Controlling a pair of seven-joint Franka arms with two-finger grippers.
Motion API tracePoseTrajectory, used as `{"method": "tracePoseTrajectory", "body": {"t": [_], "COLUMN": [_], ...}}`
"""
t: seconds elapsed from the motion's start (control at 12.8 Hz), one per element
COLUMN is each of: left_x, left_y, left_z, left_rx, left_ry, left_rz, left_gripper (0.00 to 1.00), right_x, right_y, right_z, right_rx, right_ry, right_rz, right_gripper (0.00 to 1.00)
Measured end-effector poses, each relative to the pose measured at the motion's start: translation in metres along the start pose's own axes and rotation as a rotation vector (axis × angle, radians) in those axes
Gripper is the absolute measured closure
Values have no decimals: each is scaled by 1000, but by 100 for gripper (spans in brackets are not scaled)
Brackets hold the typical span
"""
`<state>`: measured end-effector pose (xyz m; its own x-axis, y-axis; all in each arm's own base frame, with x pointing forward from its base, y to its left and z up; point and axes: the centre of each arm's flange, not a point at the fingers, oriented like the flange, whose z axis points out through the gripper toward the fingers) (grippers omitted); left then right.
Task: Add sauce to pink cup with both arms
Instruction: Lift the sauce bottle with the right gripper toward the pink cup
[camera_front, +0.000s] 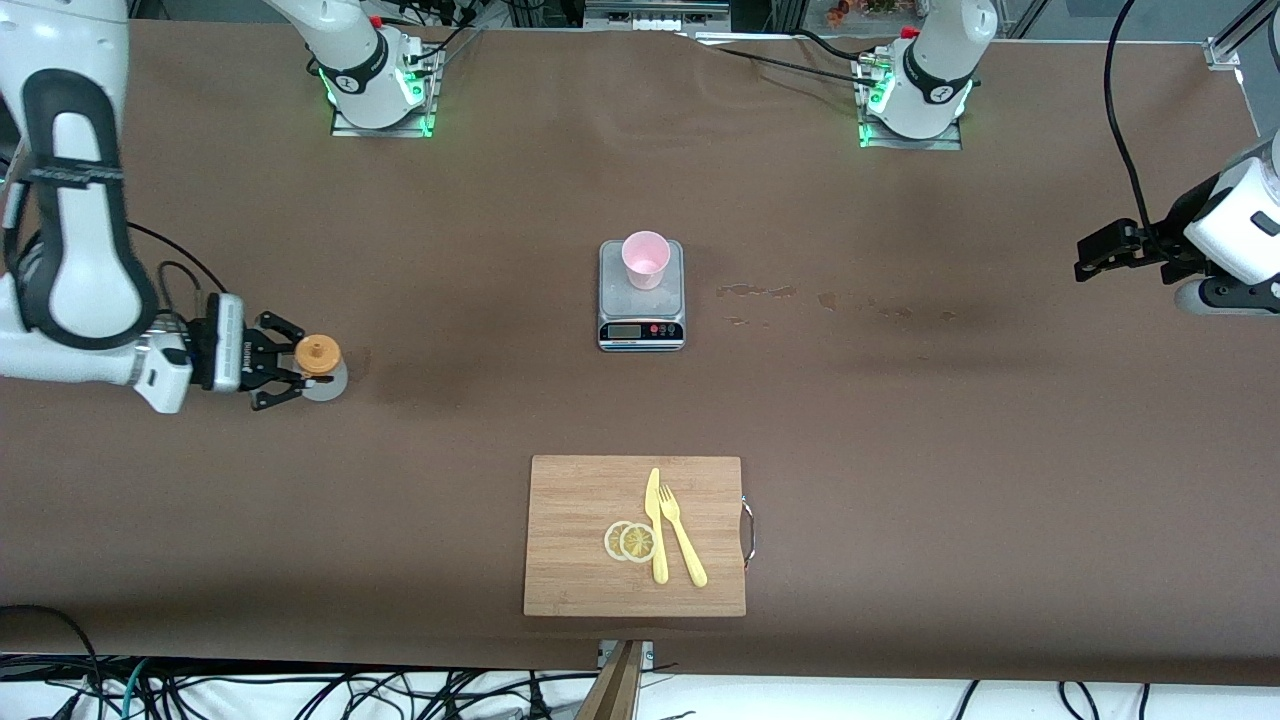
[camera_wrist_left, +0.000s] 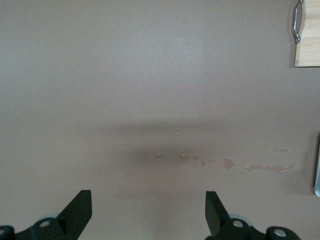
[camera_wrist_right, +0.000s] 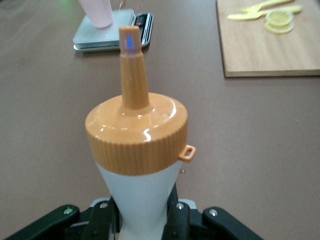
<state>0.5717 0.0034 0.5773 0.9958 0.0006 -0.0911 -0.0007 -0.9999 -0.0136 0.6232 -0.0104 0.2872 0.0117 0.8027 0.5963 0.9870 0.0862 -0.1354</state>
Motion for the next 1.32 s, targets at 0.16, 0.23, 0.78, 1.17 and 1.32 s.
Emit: {"method": "tracePoseTrajectory", "body": {"t": [0.16, 0.23, 0.78, 1.17, 1.32], "left_x": [0, 0, 0, -2, -2], "left_y": [0, 0, -2, -2, -1], "left_z": [-1, -1, -6, -5, -5], "left_rx": [0, 0, 0, 0, 0], "left_ry": [1, 2, 10, -6, -8], "left_rz": [0, -1, -3, -3, -1], "left_gripper": [0, 0, 0, 0, 0], "right_x": [46, 68, 185, 256, 286], "right_y": [3, 2, -16, -47, -66], "right_z": [20, 32, 113, 162, 180], "right_rx": [31, 47, 115, 119, 115], "right_ry": [-94, -132, -433, -608, -677], "right_rz": [35, 45, 65, 59, 56], "right_gripper": [66, 66, 66, 66, 66]}}
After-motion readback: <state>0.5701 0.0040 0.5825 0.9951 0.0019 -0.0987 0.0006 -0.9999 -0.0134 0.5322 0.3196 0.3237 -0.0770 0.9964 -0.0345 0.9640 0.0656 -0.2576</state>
